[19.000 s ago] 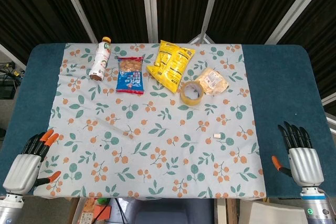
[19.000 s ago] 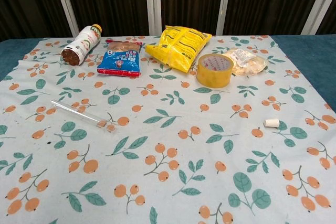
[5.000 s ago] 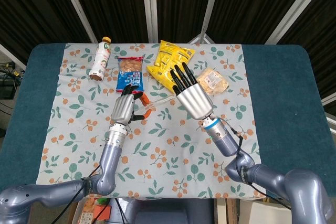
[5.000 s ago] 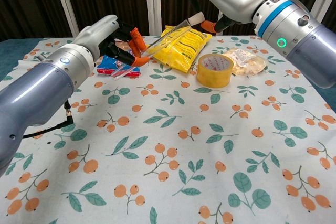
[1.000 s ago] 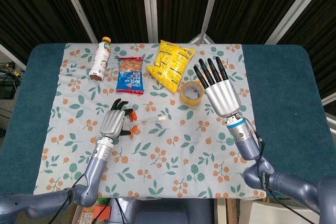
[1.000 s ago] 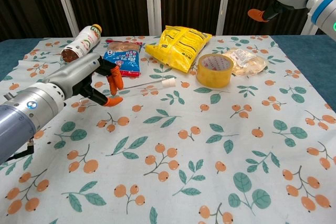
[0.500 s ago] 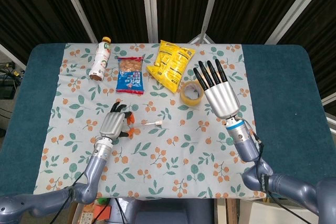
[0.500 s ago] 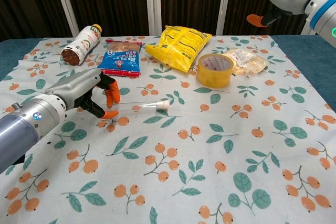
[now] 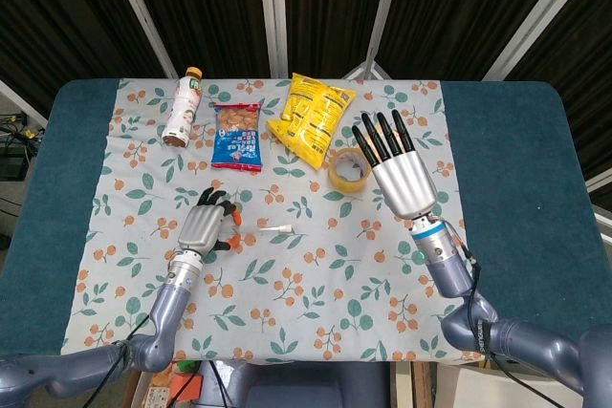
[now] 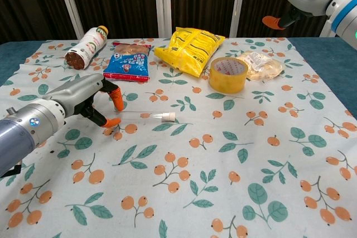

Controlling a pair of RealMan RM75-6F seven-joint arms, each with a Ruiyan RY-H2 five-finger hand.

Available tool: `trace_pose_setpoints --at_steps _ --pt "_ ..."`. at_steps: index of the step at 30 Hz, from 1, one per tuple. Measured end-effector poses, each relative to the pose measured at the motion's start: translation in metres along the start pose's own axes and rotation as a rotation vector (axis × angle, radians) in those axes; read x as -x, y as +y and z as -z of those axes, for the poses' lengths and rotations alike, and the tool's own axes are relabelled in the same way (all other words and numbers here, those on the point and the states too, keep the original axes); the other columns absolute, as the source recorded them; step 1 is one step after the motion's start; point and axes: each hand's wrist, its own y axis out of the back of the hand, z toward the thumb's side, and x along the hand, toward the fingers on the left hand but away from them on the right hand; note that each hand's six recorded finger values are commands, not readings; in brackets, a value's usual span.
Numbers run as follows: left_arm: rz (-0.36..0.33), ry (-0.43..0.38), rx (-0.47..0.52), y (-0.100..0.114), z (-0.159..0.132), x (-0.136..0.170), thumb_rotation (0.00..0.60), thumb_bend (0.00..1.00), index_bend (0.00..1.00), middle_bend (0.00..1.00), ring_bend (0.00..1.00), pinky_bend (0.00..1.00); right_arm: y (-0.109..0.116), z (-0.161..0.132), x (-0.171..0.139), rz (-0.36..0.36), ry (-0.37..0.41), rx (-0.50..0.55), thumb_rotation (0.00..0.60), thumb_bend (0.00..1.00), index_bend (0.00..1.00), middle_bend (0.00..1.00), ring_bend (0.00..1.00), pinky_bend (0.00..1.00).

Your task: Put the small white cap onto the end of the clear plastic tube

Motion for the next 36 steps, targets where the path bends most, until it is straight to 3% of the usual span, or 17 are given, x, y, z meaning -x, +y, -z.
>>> trace_pose_setpoints --at_steps 9,13,17,22,30,36 --pt "-0.019 0.001 0.028 0.020 0.003 0.008 0.600 0.36 0.40 0.29 0.09 0.00 0.000 0.003 -0.013 -0.026 -0.008 0.010 0.600 0.35 0.04 0.03 0.00 0.00" --pt "-0.037 0.007 0.040 0.032 0.007 0.014 0.600 0.29 0.28 0.24 0.07 0.00 -0.001 0.009 -0.023 -0.049 -0.027 0.023 0.600 0.35 0.04 0.03 0.00 0.00" --pt "-0.075 0.023 0.052 0.050 0.015 0.023 0.600 0.21 0.22 0.18 0.05 0.00 -0.005 0.025 -0.040 -0.096 -0.089 0.063 0.600 0.35 0.04 0.03 0.00 0.00" --pt "-0.126 0.038 0.045 0.080 0.031 0.041 0.600 0.19 0.14 0.12 0.01 0.00 -0.012 0.055 -0.071 -0.181 -0.213 0.158 0.600 0.35 0.00 0.00 0.00 0.00" --pt "-0.232 0.055 0.034 0.140 0.067 0.106 0.600 0.17 0.10 0.08 0.00 0.00 -0.008 0.108 -0.147 -0.317 -0.423 0.345 0.600 0.32 0.00 0.00 0.00 0.00" --pt "-0.235 0.074 -0.026 0.156 0.099 0.176 0.600 0.17 0.09 0.08 0.00 0.00 0.003 0.136 -0.217 -0.383 -0.528 0.385 0.600 0.32 0.00 0.00 0.00 0.00"
